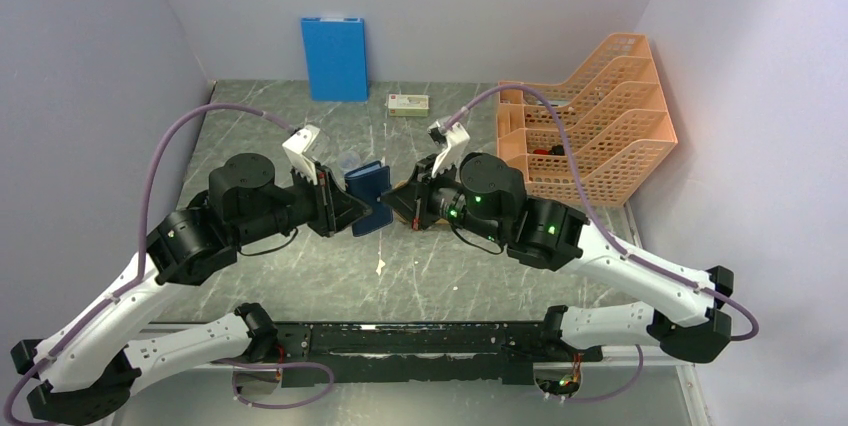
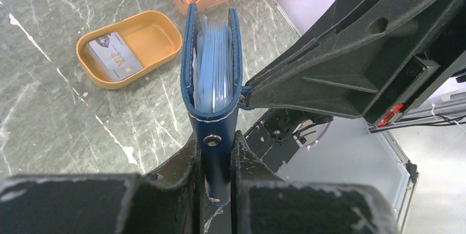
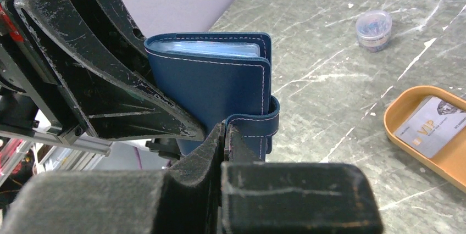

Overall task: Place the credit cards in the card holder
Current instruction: Close the card holder at the center of the board.

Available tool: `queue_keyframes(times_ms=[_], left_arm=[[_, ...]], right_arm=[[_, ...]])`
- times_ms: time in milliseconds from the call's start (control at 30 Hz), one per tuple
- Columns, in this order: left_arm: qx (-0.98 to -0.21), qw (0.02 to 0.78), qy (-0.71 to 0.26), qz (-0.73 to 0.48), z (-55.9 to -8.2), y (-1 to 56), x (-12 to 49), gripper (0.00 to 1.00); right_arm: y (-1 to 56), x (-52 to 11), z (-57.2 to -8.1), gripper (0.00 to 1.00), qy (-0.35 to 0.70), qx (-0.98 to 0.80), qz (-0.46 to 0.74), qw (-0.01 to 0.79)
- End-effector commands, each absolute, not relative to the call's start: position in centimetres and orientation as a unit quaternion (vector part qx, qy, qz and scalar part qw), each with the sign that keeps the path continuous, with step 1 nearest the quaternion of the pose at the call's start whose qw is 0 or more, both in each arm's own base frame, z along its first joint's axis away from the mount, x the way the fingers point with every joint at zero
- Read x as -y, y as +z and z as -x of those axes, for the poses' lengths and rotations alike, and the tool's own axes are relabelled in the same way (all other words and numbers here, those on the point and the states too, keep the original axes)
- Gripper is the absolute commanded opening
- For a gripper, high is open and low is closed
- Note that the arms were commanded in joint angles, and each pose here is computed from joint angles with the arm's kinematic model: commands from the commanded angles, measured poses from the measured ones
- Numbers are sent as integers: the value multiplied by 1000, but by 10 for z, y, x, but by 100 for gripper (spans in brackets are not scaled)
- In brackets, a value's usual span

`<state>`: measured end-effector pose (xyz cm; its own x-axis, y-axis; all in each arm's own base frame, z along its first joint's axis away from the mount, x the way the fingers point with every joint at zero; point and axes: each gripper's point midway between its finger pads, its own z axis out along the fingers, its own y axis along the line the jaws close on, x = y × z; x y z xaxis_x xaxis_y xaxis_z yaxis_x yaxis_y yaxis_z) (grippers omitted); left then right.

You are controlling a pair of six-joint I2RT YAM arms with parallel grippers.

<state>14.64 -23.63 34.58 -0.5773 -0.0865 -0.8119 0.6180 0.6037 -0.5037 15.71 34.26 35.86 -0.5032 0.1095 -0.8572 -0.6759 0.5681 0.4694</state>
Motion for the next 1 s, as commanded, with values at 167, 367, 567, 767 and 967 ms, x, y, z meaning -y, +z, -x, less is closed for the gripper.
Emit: queue_keyframes(times_ms=[167, 367, 567, 767, 967], left_arm=[[-754, 437, -452, -190, -138, 374, 245, 5], [-749, 439, -458, -191, -137, 378, 247, 5], [-744, 433, -470, -193, -134, 380, 250, 5], [-733, 427, -494, -191, -130, 387, 257, 5], [-717, 415, -529, -185, -125, 396, 265, 5]], right_arm=[[372, -357, -155, 0, 452, -743, 187, 457], [365, -363, -156, 0, 448, -749, 191, 449], [357, -369, -156, 0, 446, -756, 194, 438], [346, -376, -156, 0, 444, -764, 195, 424], [342, -385, -158, 0, 447, -768, 192, 417]])
